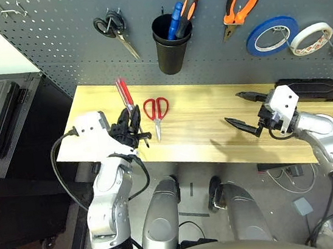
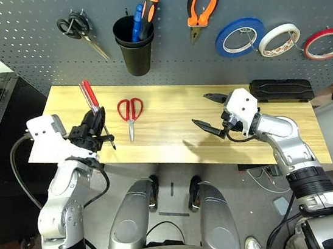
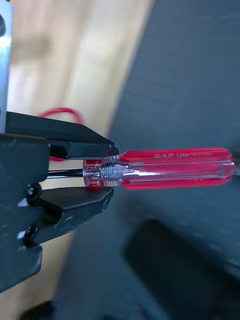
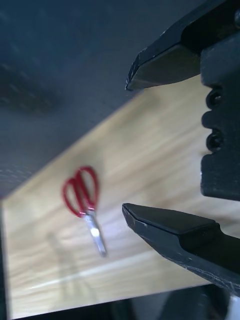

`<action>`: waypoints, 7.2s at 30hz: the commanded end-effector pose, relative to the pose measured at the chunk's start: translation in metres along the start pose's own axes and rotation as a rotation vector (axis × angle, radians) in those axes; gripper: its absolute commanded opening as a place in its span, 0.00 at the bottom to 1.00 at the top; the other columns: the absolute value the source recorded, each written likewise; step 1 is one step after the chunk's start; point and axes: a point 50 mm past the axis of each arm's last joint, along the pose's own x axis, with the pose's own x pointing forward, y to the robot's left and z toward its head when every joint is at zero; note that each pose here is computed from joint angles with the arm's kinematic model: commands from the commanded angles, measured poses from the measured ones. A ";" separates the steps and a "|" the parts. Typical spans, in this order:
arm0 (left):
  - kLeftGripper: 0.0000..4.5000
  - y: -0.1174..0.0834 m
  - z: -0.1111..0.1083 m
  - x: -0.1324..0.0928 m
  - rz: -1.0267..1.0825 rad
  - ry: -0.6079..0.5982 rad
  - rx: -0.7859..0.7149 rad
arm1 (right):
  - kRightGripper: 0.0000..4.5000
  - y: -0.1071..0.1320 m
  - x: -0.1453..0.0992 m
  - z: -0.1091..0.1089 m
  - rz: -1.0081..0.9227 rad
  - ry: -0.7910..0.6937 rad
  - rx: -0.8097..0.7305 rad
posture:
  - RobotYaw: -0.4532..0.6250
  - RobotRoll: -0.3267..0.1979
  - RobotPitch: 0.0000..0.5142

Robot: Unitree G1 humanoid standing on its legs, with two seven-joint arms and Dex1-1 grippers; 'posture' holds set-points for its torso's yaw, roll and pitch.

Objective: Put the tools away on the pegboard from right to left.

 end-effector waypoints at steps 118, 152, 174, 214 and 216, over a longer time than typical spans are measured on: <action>0.99 0.002 0.010 0.026 -0.045 0.111 0.222 | 1.00 0.039 0.020 0.002 0.167 0.112 0.146 | 0.61 0.62 0.46; 0.99 0.049 -0.132 0.079 0.266 0.577 0.228 | 1.00 0.080 0.069 -0.040 0.070 0.308 0.130 | 0.54 0.62 0.57; 0.99 0.058 -0.153 0.078 0.382 0.679 0.157 | 1.00 0.071 0.069 -0.022 0.046 0.286 0.082 | 0.50 0.62 0.53; 0.61 0.064 -0.173 0.056 0.420 0.841 0.144 | 1.00 0.067 0.069 -0.014 0.117 0.251 0.022 | 0.50 0.62 0.48; 0.44 0.063 -0.174 0.055 0.420 0.842 0.139 | 1.00 0.067 0.069 -0.014 0.124 0.250 0.022 | 0.51 0.62 0.48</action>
